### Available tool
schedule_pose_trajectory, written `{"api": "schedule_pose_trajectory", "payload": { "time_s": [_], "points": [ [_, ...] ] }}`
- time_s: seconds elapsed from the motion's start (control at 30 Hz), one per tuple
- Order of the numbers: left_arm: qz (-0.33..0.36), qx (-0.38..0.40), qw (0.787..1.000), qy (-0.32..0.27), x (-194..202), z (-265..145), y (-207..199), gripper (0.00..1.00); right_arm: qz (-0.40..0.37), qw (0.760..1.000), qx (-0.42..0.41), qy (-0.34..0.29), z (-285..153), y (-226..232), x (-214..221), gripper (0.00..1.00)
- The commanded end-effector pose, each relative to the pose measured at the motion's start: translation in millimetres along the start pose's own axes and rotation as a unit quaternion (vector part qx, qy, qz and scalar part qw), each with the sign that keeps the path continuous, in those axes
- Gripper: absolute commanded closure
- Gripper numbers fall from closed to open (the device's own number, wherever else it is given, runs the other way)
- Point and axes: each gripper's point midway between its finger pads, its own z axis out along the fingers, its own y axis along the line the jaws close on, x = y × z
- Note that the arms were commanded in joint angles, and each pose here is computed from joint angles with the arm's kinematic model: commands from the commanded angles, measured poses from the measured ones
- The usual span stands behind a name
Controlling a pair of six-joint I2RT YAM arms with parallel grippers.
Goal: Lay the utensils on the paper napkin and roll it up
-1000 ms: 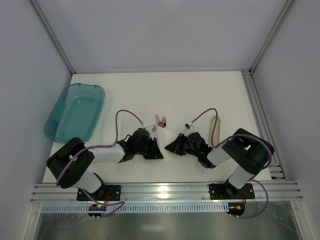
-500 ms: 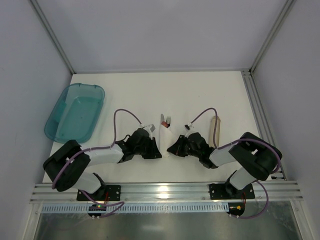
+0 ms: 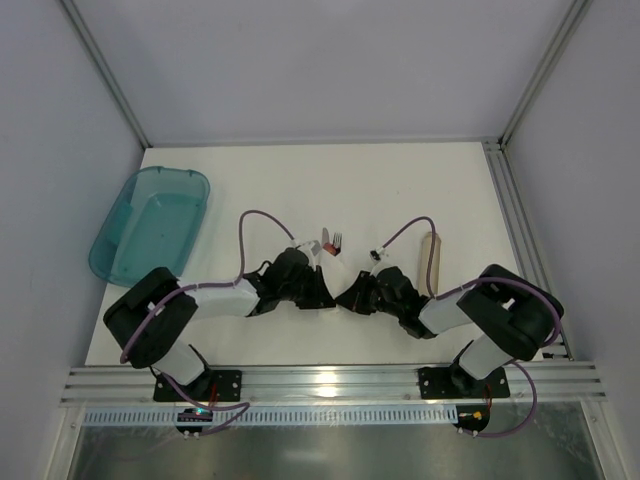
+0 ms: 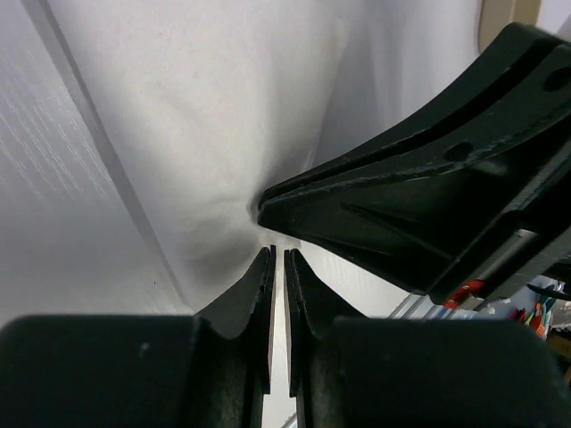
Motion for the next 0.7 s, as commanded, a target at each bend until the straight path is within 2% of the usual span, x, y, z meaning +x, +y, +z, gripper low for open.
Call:
{"api": "schedule_pose_trajectory", "payload": {
  "time_s": [0.0,0.27,0.43,0.67],
  "points": [
    [0.012,0.025,1.0,0.0,0,9,-13,0.89,-0.011,0.999,0.05,0.008,-6,-23,9,0.9],
    [0.022,0.003,1.0,0.018,16,20,-1,0.9,-0.041,0.994,0.1,-0.031,-18,-24,-16,0.9],
    [0.03,-0.006,0.999,0.014,14,18,1,0.9,-0.04,0.993,0.109,-0.024,-16,-31,-11,0.9],
    [0.039,0.021,0.999,0.006,-2,17,-24,0.87,-0.037,0.993,0.113,-0.016,-16,-35,-2,0.9]
  ]
}}
